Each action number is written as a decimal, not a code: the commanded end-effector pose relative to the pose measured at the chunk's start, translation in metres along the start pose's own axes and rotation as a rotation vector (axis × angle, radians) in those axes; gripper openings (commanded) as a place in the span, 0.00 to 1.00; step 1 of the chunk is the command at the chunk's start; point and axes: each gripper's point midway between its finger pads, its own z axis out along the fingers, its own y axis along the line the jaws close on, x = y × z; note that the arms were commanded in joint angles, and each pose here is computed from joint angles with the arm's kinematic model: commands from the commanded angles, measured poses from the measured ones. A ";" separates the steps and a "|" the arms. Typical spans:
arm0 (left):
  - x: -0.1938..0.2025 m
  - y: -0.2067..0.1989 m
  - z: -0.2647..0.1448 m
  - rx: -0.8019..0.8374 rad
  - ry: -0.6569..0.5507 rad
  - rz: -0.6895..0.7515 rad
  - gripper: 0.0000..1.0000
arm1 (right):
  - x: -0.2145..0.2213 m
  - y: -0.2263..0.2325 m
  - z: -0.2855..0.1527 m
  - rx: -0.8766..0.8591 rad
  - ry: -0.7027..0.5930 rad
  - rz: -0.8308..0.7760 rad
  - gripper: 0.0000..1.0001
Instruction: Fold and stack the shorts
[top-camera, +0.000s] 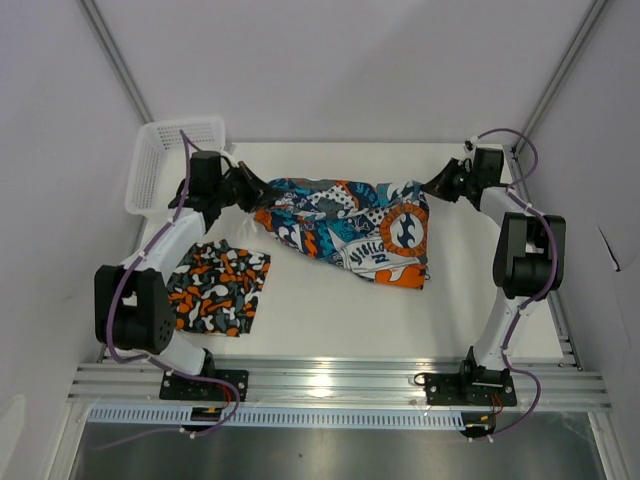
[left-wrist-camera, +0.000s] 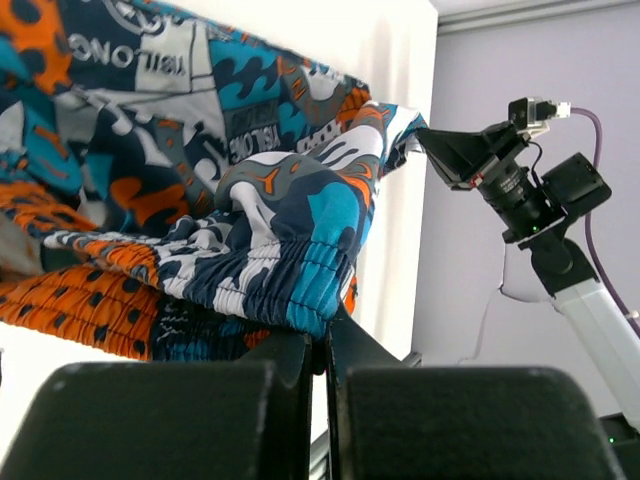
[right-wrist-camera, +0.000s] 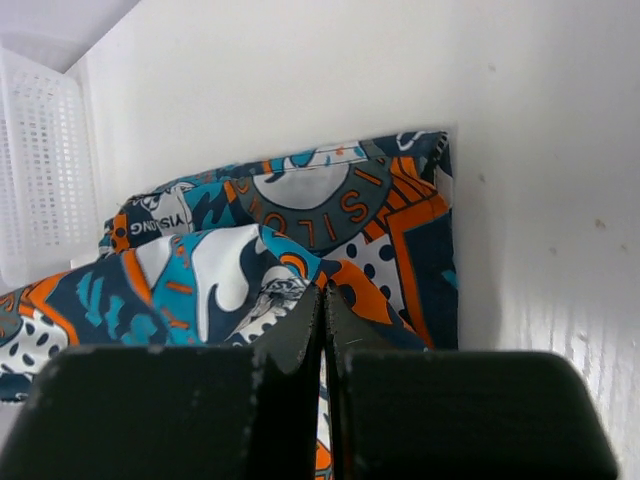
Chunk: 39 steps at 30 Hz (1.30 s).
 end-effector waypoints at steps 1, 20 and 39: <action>-0.027 -0.020 0.005 0.055 -0.051 0.029 0.00 | -0.034 0.043 -0.017 -0.081 -0.072 -0.105 0.00; -0.050 0.014 0.016 0.129 -0.141 -0.084 0.00 | -0.061 0.063 -0.002 -0.144 -0.086 -0.128 0.00; 0.023 0.065 -0.035 0.064 -0.179 -0.032 0.00 | -0.024 0.081 0.016 -0.088 0.130 -0.170 0.08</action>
